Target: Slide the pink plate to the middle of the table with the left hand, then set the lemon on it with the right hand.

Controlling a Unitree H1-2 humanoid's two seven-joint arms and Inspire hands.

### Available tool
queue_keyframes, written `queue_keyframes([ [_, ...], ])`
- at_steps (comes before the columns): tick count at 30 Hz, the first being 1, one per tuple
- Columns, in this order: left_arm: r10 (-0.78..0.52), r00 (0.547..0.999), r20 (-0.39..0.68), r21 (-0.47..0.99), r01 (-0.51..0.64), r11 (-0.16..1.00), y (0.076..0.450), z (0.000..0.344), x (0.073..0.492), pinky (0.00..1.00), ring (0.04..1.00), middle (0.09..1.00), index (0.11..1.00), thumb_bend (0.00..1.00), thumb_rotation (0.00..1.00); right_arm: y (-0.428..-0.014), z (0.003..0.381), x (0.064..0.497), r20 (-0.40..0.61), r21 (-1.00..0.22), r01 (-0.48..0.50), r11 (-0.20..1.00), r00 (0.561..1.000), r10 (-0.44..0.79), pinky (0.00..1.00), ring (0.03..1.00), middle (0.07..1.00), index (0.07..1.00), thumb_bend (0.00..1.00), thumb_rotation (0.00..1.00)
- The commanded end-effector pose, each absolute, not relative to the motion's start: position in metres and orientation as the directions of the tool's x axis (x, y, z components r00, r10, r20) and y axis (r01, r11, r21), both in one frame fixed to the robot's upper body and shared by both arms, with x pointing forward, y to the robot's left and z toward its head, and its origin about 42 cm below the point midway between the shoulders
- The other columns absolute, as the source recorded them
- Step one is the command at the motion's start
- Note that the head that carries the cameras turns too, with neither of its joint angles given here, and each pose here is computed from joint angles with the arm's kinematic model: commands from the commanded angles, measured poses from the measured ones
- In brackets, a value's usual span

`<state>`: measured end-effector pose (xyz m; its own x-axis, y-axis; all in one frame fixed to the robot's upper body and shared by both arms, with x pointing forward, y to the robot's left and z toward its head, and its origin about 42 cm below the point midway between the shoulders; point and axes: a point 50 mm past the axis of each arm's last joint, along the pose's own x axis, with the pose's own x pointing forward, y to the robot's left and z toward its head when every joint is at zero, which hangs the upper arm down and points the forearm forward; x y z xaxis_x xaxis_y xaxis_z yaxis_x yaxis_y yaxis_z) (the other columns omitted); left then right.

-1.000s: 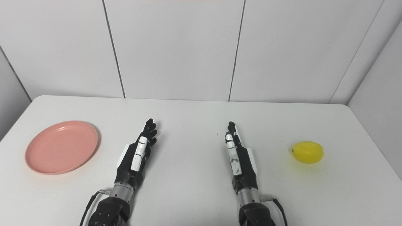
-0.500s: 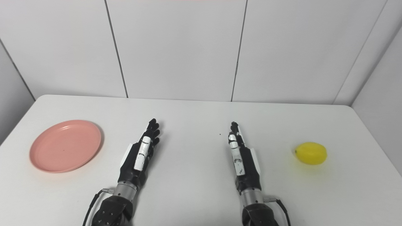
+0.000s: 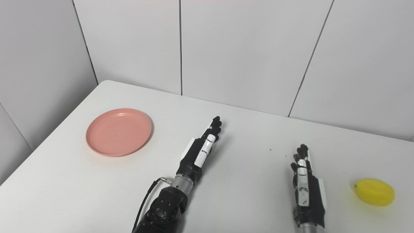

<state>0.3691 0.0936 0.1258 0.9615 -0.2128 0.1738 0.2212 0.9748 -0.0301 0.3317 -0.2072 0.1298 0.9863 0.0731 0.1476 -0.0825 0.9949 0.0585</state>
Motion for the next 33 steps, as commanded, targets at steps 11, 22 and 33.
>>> queue_keyframes([
  [11,-0.209,0.966,0.155,-0.03,0.216,0.976,0.096,0.106,0.361,1.0,1.0,1.0,0.994,0.54,1.0,-0.204,0.15,0.332,0.232,0.057,-0.097,0.994,0.969,0.082,1.0,1.0,1.0,0.996,0.47,1.0],
  [22,-0.195,0.962,0.19,-0.003,0.199,0.98,0.109,0.135,0.362,1.0,1.0,1.0,0.994,0.56,1.0,-0.203,0.147,0.33,0.219,0.043,-0.099,0.994,0.972,0.087,1.0,1.0,1.0,0.998,0.44,1.0],
  [33,-0.133,0.954,0.269,-0.008,0.141,0.99,0.144,0.165,0.368,0.97,0.988,0.991,0.982,0.58,1.0,-0.203,0.145,0.329,0.226,0.043,-0.098,0.994,0.97,0.086,1.0,1.0,1.0,0.999,0.42,1.0],
])
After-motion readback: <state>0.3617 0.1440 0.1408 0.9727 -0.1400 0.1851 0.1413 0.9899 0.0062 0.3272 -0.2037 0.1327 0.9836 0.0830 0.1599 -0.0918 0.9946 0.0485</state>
